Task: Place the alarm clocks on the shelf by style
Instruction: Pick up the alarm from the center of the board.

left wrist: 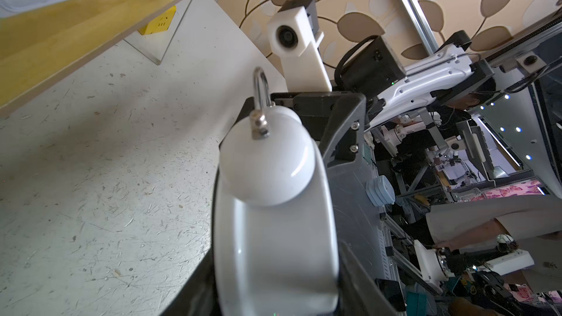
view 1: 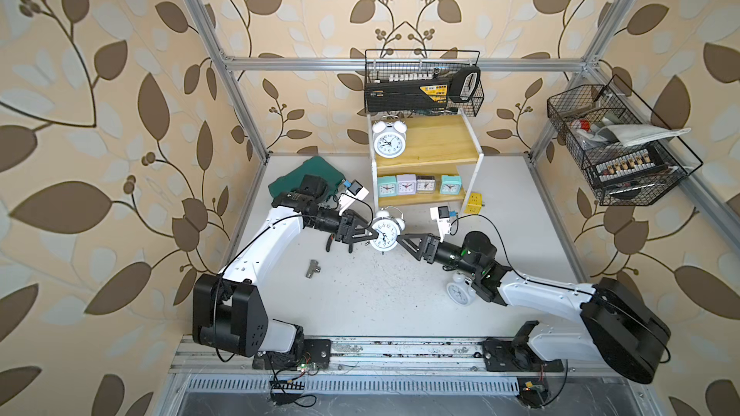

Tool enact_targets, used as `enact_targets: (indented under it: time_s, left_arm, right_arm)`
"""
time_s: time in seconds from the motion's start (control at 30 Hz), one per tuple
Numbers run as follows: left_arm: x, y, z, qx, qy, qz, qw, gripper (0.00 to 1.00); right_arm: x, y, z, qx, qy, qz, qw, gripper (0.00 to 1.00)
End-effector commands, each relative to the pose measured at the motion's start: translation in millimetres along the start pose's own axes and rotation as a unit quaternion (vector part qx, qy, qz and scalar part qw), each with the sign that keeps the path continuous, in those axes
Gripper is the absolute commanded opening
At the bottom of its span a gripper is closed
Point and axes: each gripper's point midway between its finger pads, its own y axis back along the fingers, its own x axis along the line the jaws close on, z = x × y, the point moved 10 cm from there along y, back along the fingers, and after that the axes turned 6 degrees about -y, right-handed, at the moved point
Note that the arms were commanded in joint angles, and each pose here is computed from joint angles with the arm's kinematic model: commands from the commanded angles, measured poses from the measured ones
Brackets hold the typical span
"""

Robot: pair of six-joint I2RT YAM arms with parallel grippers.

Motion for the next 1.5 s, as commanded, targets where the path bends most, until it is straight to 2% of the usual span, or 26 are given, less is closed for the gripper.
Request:
enact_targets:
  time_s: [0.0, 0.07, 0.27, 0.7, 0.97, 1.17, 1.37, 1.43, 1.47]
  left_arm:
    - [-12, 6, 9, -0.043, -0.031, -0.050, 0.997, 0.15]
    - [-12, 7, 9, -0.047, -0.028, -0.054, 0.997, 0.15]
    - [-9, 8, 7, -0.054, -0.018, -0.064, 0.996, 0.15]
    - [0, 5, 5, -0.057, 0.001, -0.080, 0.995, 0.16]
    - [-2, 6, 4, -0.058, -0.003, -0.082, 0.995, 0.16]
    - [-5, 6, 4, -0.060, -0.007, -0.085, 0.995, 0.17]
    - [-5, 6, 3, -0.059, -0.009, -0.085, 0.995, 0.22]
    - [-5, 6, 2, -0.058, -0.010, -0.084, 0.995, 0.29]
    - [-5, 6, 2, -0.058, -0.011, -0.083, 0.995, 0.37]
  right_arm:
    - [19, 1, 4, -0.015, -0.031, 0.128, 0.991, 0.85]
    - [12, -4, 4, -0.013, -0.037, 0.118, 0.992, 0.84]
    - [9, -6, -3, -0.021, -0.002, 0.108, 0.994, 0.80]
    - [21, -13, -7, -0.009, 0.019, 0.130, 0.991, 0.67]
    - [26, -18, -7, -0.002, 0.021, 0.138, 0.990, 0.64]
    - [28, -19, -6, 0.001, 0.031, 0.133, 0.991, 0.55]
    - [32, -18, -5, 0.007, 0.043, 0.133, 0.990, 0.46]
    - [34, -17, -4, 0.010, 0.050, 0.133, 0.990, 0.44]
    - [36, -16, -2, 0.012, 0.057, 0.133, 0.989, 0.42]
